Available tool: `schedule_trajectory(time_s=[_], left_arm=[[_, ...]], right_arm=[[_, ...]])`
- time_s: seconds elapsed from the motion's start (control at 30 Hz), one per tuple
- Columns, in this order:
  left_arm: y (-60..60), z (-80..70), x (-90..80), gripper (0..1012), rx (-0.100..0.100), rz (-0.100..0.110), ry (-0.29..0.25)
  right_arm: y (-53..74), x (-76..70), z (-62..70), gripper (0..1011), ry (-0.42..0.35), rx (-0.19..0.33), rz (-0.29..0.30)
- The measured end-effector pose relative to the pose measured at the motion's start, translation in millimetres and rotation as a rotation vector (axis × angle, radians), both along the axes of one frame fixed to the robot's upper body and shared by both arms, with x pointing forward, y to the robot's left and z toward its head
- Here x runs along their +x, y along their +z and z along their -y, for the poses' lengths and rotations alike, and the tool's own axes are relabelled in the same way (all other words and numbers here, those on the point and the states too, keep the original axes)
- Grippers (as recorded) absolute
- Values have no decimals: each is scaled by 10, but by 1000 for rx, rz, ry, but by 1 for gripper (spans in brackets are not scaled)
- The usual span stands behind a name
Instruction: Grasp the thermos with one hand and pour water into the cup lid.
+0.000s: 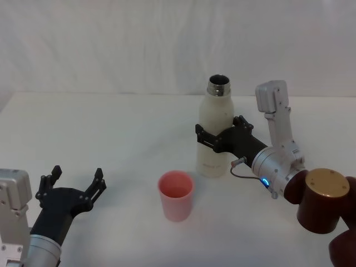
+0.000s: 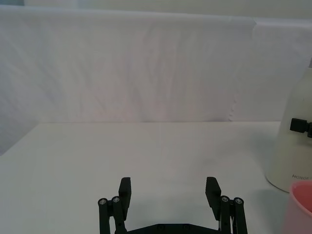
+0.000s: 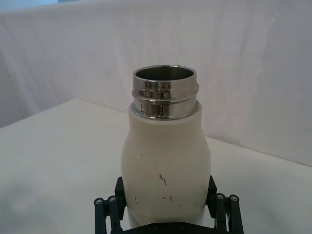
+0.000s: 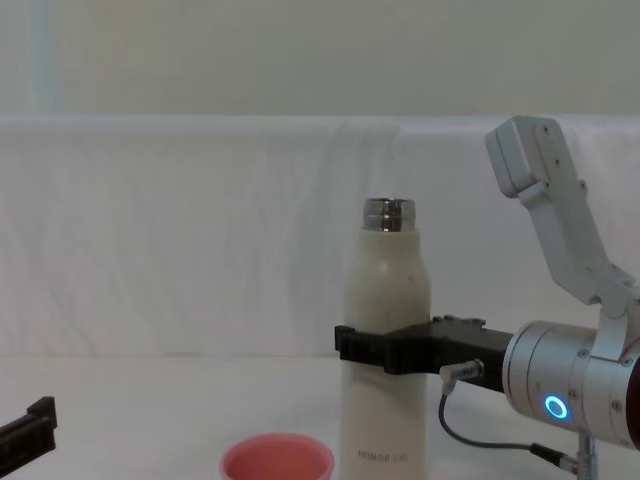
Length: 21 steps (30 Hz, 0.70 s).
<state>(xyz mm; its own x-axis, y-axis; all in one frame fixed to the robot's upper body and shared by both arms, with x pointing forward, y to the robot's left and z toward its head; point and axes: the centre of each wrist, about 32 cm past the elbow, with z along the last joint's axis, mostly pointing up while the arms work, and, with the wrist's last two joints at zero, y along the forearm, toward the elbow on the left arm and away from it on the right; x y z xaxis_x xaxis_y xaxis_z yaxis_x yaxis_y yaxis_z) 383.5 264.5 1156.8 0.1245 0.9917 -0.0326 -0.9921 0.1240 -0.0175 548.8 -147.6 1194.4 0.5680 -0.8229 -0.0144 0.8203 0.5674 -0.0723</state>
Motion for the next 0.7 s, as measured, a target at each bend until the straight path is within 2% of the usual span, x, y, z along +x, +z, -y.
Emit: schedule_trajectory(time_s=[0.1, 0.7], left_arm=[[0, 0, 0, 1001, 0, 0, 0], [0, 0, 0, 1001, 0, 0, 0]], right_arm=[[-3, -1, -1, 1003, 0, -1, -3], [-3, -3, 2, 1003, 0, -2, -2]])
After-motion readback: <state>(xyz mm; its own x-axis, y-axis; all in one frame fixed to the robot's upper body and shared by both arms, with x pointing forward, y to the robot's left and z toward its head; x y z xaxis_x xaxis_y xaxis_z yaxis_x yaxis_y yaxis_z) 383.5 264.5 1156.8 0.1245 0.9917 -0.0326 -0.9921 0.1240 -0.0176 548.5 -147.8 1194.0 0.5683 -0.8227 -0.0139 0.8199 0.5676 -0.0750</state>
